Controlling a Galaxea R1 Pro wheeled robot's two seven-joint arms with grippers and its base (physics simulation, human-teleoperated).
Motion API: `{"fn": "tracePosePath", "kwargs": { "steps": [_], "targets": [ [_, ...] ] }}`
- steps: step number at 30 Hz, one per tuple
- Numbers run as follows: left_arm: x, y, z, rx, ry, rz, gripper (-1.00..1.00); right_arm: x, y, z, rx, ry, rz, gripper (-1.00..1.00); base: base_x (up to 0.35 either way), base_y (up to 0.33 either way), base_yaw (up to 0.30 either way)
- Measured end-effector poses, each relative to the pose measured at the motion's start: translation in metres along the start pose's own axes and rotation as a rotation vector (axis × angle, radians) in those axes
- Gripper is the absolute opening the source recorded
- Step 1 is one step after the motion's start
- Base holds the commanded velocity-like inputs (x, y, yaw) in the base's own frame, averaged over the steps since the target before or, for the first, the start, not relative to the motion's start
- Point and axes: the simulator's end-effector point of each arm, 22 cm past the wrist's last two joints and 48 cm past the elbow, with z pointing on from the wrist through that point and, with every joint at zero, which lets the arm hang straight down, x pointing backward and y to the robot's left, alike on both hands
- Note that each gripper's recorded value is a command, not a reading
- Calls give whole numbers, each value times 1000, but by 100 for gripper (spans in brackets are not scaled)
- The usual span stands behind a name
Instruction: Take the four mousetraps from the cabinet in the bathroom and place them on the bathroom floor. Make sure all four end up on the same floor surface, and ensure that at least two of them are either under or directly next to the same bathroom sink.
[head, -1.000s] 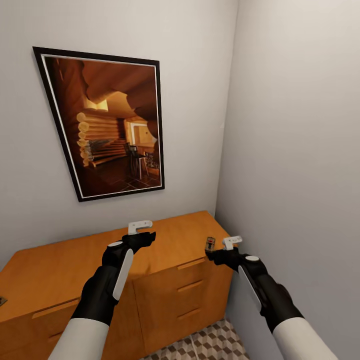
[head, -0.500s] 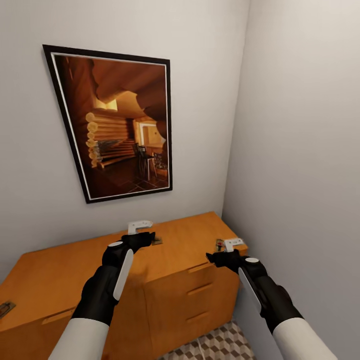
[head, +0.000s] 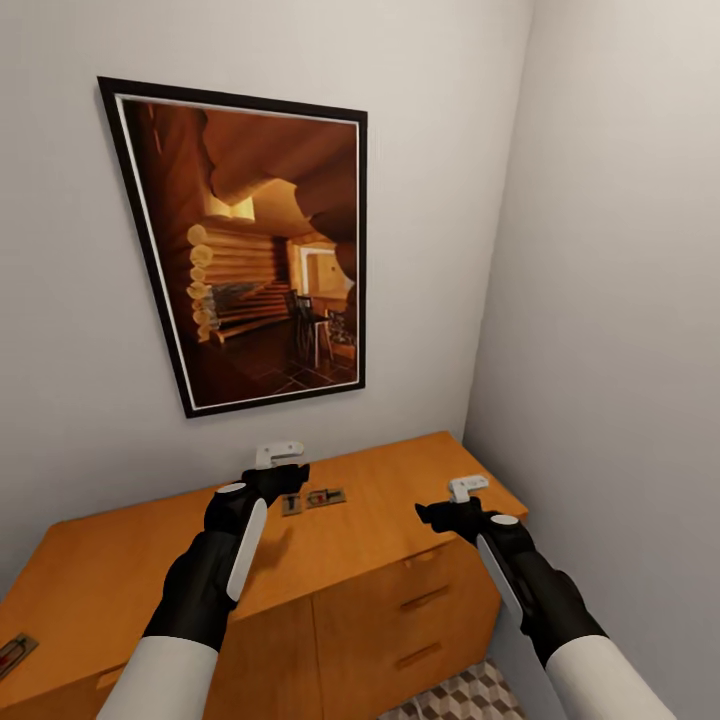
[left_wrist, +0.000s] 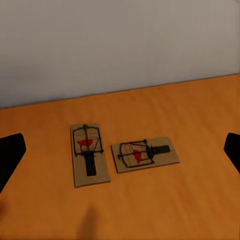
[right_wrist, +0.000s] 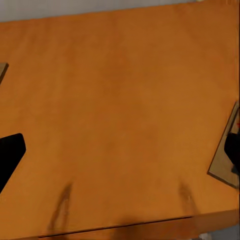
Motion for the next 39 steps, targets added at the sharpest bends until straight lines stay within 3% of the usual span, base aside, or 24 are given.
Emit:
{"fn": "tracePosePath", "kwargs": {
  "steps": [5,14,39],
  "targets": [
    [0,0,0,0,0,0,100,-9,-13,-1,50,-39,-8,100,16,12,0],
    [0,0,0,0,0,0,100,-21,-48,-6,208,-97,-9,100,4,2,0],
    [0,0,0,0,0,0,100,-17,-51,-6,226,-81,0,100,66,-30,0]
  ]
}}
